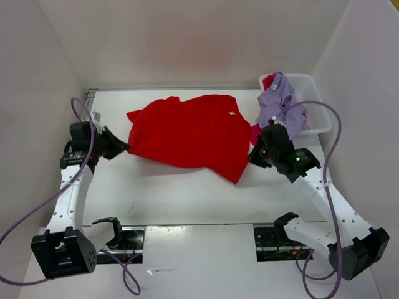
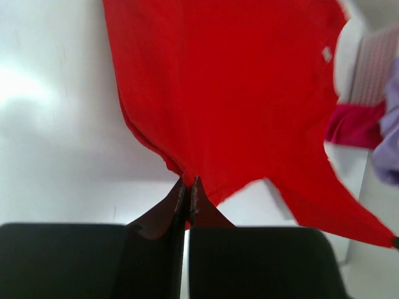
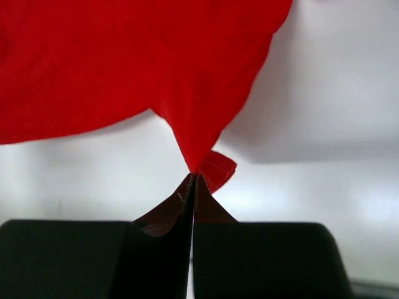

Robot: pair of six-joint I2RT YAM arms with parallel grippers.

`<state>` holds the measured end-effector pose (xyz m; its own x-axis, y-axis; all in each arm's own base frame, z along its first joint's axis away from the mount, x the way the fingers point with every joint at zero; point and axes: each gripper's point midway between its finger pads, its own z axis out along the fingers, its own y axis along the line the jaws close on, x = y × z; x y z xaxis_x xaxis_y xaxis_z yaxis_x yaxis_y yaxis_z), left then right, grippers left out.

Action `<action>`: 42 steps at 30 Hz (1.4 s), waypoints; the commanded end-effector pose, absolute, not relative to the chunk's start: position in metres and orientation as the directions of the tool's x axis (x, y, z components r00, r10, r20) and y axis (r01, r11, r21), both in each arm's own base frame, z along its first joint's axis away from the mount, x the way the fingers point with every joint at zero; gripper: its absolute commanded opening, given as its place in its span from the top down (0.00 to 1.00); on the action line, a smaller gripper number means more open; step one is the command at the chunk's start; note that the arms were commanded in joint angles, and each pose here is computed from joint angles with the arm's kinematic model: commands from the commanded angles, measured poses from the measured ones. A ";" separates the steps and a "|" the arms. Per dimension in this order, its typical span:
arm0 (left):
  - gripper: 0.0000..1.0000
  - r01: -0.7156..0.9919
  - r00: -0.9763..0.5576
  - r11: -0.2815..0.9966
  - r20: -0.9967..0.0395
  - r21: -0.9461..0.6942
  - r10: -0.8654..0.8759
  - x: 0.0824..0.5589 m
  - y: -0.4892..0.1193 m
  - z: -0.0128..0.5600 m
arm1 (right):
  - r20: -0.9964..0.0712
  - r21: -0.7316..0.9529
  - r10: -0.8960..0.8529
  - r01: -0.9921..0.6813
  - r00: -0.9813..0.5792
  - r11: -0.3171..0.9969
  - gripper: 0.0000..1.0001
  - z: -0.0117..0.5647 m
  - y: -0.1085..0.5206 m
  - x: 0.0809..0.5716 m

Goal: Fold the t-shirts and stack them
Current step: Flatten out the tshirt

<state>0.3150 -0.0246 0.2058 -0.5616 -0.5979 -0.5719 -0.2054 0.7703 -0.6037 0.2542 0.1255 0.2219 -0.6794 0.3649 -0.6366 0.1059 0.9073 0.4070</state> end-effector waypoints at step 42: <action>1.00 -0.232 -0.505 0.906 -0.752 -0.354 -0.424 0.294 0.006 0.257 | -0.685 0.401 0.358 0.082 -0.634 0.912 1.00 0.281 0.130 0.233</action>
<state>0.3197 -0.0004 0.2848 -0.4496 -0.4377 -0.7787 -0.1683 0.8976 -0.4073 0.2743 0.1129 0.3449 -0.4206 0.3294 -0.8454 0.0645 0.9403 0.3343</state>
